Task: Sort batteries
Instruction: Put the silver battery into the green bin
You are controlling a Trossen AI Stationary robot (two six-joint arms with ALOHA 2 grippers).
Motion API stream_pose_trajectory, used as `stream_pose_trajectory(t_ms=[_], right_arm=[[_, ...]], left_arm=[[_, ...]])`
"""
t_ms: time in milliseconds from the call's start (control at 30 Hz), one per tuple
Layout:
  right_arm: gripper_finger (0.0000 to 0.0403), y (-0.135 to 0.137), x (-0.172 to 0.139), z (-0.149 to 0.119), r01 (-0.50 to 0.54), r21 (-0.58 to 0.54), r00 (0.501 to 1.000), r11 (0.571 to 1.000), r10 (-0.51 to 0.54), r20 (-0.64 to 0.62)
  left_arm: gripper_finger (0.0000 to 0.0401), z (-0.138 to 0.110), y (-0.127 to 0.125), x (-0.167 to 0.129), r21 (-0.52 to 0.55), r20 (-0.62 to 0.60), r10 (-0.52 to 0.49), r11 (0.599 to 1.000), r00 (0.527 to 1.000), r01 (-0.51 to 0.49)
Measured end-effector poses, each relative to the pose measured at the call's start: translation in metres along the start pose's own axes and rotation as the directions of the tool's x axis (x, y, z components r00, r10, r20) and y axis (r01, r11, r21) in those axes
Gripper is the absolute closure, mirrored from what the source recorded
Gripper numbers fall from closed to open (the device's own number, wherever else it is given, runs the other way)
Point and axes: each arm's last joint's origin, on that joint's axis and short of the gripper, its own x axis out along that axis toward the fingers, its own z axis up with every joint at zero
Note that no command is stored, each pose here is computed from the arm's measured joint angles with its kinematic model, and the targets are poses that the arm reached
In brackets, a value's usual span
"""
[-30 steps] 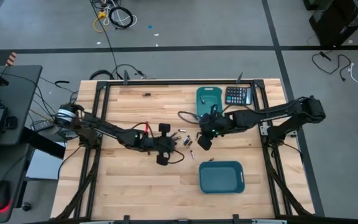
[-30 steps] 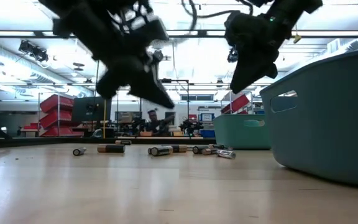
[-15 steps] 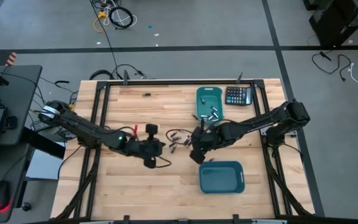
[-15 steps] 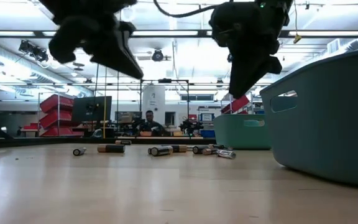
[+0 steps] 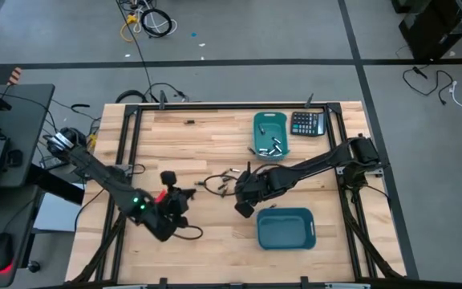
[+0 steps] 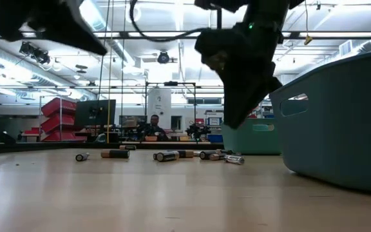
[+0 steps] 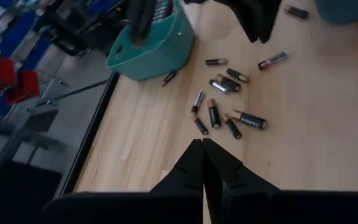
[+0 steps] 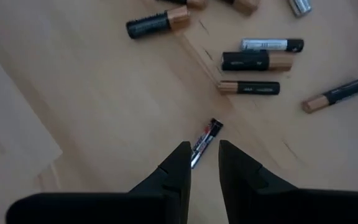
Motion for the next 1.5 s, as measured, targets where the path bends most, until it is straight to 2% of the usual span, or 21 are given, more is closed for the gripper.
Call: stream_pose_trajectory(t_ms=[300, 567, 767, 1267, 1500], right_arm=[[0.0330, 0.001, 0.010, 0.000, 0.020, -0.004, 1.000, 1.000, -0.020, -0.022], [0.0285, 0.002, 0.032, -0.004, 0.068, -0.016, 0.997, 0.998, -0.069, -0.033], [0.0262, 0.003, 0.033, -0.002, 0.079, 0.000, 0.997, 0.997, -0.079, -0.001], [0.0260, 0.003, 0.045, -0.003, 0.079, 0.005, 0.997, 0.997, -0.079, -0.026], [0.0276, -0.003, 0.047, 0.002, 0.073, 0.011, 0.996, 0.997, -0.072, -0.048]], left_arm=[[0.0401, -0.006, -0.007, -0.017, -0.086, 0.055, 0.030, 0.996, 0.998, -0.025], [0.0401, -0.006, -0.007, -0.018, -0.110, 0.059, 0.030, 0.994, 0.998, -0.023], [0.0401, -0.006, -0.007, -0.018, -0.110, 0.058, 0.030, 0.994, 0.998, -0.023], [0.0401, -0.006, -0.007, -0.018, -0.129, 0.057, 0.028, 0.992, 0.998, -0.020], [0.0401, -0.006, -0.008, -0.018, -0.136, 0.057, 0.027, 0.991, 0.998, -0.019]])
